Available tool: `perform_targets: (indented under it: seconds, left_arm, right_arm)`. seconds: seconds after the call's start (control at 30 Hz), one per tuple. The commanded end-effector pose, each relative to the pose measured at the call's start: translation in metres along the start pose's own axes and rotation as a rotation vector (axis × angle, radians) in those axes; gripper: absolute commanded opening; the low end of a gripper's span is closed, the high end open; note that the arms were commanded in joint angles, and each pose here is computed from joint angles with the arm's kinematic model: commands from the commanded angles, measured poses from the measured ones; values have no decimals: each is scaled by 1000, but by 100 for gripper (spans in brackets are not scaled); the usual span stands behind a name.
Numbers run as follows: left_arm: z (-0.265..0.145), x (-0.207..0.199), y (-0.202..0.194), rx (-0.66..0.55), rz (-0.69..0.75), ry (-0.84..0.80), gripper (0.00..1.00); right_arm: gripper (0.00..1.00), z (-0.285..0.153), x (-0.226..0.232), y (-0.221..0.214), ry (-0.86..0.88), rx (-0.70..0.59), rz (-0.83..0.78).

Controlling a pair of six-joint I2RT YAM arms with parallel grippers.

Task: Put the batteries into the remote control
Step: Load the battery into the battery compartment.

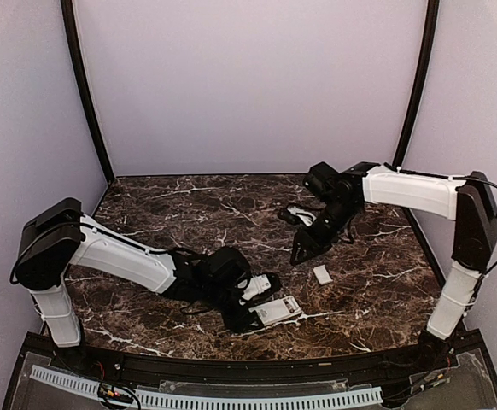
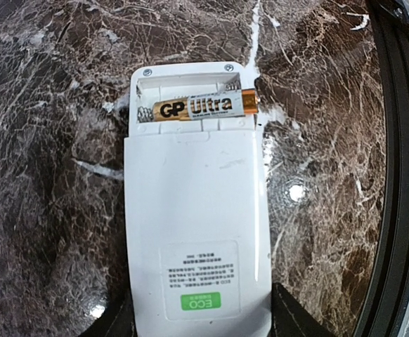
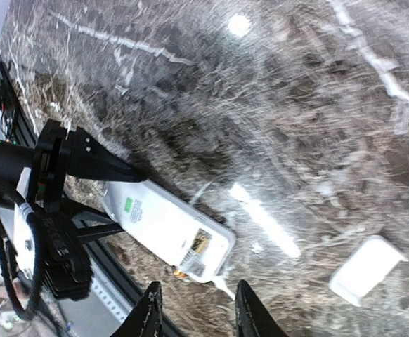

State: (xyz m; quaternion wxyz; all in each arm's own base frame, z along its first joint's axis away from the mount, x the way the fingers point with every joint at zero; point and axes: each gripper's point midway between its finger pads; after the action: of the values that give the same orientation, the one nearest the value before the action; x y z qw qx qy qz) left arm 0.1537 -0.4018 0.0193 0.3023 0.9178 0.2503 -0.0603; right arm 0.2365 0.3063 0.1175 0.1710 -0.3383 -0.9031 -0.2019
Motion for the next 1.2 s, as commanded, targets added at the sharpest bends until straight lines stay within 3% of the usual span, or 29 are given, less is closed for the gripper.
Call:
perform_targets:
  seconds: [0.0,0.13,0.27,0.37,0.7,1.17]
  left_arm:
    - [16,10,-86,290,-26,-4,59]
    - [16,18,-87,299,30,36,60]
    - [18,24,-85,301,64,69,61]
    - [20,27,-81,305,81,81,61]
    - [22,29,-80,329,103,94,63]
    - [23,28,-81,336,102,86,63]
  right_arm:
    - [34,-26,2,13,-38,-199,-408]
    - [38,-25,36,3,-41,-363,-834]
    - [40,-1,48,-43,-48,-314,-1187]
    - [40,16,49,-65,-60,-269,-1322]
    - [31,48,36,-75,-173,-263,-1459]
    - [24,72,39,-93,-163,-204,-1552]
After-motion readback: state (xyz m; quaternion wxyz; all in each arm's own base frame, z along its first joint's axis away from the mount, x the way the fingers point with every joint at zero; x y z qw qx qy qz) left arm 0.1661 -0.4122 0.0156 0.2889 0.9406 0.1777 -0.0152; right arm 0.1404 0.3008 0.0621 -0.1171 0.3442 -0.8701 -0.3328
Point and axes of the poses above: each gripper's point midway between its finger pads, its own z axis out along the fingers, its own x axis along the line the jaws close on, y = z × x, and after that the axes turned 9 degrees about -z, right-handed
